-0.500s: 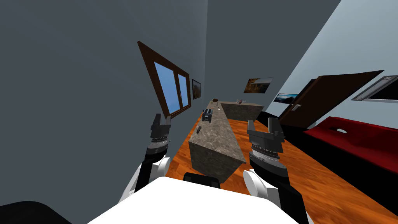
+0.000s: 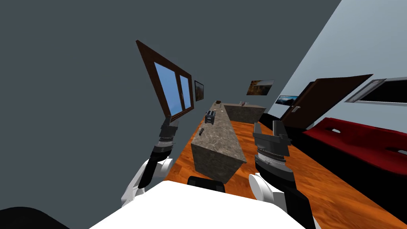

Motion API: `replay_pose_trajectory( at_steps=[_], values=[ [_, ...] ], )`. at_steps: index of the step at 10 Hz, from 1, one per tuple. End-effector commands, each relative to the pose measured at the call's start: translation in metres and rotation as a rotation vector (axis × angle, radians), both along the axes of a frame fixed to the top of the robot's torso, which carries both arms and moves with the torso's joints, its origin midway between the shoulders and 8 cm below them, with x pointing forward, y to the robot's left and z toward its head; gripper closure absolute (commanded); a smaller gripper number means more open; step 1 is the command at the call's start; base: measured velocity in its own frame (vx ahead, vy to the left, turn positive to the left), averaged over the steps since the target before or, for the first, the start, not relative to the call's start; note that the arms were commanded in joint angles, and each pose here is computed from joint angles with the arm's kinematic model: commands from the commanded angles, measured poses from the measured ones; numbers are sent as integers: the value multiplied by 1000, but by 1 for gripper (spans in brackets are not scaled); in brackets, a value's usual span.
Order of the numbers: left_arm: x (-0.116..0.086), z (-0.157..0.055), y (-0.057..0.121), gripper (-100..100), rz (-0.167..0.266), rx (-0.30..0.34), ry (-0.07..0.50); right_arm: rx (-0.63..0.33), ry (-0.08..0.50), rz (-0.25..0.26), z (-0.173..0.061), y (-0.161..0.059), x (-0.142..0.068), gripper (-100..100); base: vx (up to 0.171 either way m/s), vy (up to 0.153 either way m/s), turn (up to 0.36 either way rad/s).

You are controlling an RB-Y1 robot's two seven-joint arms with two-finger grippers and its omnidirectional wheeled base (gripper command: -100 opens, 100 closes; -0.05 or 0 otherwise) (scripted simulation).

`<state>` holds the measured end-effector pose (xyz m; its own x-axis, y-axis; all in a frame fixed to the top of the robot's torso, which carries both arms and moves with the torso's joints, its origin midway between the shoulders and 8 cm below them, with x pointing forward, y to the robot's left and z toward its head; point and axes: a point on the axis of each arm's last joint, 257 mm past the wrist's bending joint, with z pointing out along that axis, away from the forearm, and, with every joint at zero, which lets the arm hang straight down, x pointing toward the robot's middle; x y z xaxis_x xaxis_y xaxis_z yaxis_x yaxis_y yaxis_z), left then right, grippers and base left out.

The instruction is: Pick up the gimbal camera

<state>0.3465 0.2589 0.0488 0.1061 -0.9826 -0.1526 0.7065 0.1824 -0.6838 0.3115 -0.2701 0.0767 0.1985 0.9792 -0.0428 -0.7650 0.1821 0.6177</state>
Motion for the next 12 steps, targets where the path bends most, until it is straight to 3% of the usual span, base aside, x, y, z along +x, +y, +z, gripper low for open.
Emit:
replay_pose_trajectory(
  at_steps=[1, 12],
  values=[
    [17, -11, -2, -100, -24, 1, 51, 0, 0, 0, 0, 0, 0, 0, -72, -74, -80],
    [83, -48, 10, -100, -55, -69, 265, 0, 0, 0, 0, 0, 0, 0, -32, -45, -45]
  ],
)
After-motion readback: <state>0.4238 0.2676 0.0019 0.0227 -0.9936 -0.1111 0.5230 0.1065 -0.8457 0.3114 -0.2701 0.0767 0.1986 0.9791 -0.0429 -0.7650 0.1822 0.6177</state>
